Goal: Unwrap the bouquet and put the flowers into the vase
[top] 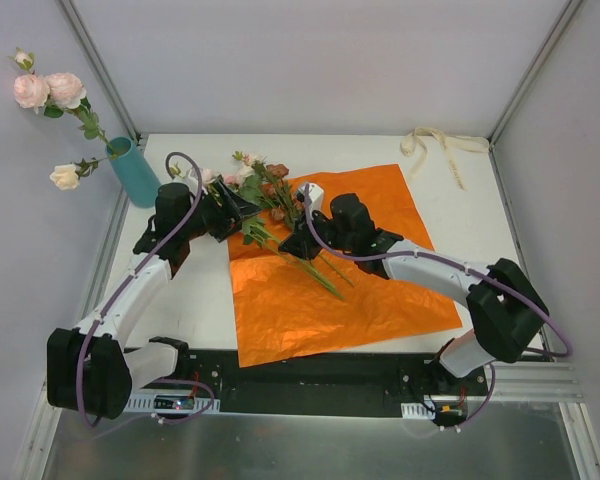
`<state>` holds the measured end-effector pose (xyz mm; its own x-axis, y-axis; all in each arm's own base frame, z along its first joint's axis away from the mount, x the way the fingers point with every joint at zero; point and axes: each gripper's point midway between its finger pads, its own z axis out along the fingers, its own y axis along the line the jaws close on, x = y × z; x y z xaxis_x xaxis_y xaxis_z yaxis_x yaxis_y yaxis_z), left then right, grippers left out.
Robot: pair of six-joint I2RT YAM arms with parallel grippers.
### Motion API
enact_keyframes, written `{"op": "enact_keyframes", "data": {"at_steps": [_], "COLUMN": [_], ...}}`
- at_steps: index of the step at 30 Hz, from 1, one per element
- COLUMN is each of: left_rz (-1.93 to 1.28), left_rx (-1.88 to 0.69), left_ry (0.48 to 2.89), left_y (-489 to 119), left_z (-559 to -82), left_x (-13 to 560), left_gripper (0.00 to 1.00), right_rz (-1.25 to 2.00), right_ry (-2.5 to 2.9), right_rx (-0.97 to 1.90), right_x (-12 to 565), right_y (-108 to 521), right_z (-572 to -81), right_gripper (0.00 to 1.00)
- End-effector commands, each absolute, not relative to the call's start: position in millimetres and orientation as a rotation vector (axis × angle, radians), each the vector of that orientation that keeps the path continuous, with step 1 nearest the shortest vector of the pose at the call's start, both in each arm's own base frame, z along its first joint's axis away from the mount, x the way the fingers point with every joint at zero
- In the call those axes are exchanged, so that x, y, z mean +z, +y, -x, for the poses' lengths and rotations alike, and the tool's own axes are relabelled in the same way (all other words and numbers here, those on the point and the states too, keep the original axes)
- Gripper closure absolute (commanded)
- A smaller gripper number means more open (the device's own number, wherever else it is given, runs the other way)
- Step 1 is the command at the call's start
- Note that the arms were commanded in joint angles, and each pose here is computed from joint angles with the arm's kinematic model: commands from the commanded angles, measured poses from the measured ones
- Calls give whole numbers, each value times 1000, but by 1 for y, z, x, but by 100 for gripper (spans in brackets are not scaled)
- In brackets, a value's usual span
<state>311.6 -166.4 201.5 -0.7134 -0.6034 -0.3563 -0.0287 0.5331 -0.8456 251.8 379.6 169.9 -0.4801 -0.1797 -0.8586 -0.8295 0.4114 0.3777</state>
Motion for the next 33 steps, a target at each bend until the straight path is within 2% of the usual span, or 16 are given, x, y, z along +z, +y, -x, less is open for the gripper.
{"op": "enact_keyframes", "data": {"at_steps": [1, 11, 13, 17, 20, 23, 31, 33], "left_rz": [503, 486, 465, 392, 328, 254, 269, 316], "left_rx": [-1183, -1185, -1165, -1026, -843, -641, 64, 169], "left_ry": [2029, 2006, 2000, 1988, 1954, 1851, 1550, 1487], "left_y": [-170, -173, -171, -160, -141, -116, -10, 18], "left_z": [-323, -326, -328, -339, -351, -363, -393, -397], "left_x": [218, 224, 231, 255, 289, 335, 454, 480], "left_gripper": [35, 100, 100, 100, 100, 100, 100, 100], "right_rz": [796, 746, 706, 652, 621, 606, 606, 624], "right_ry": [1772, 1778, 1790, 1790, 1783, 1784, 1750, 1763], "right_rx": [1172, 1206, 1196, 1170, 1159, 1140, 1087, 1036], "right_x": [215, 217, 219, 224, 230, 232, 242, 240], "right_y": [387, 390, 387, 379, 372, 362, 336, 328], "right_z": [-247, -243, -246, -248, -246, -242, -229, -228], "right_gripper": [100, 100, 91, 63, 35, 1, 1, 1]}}
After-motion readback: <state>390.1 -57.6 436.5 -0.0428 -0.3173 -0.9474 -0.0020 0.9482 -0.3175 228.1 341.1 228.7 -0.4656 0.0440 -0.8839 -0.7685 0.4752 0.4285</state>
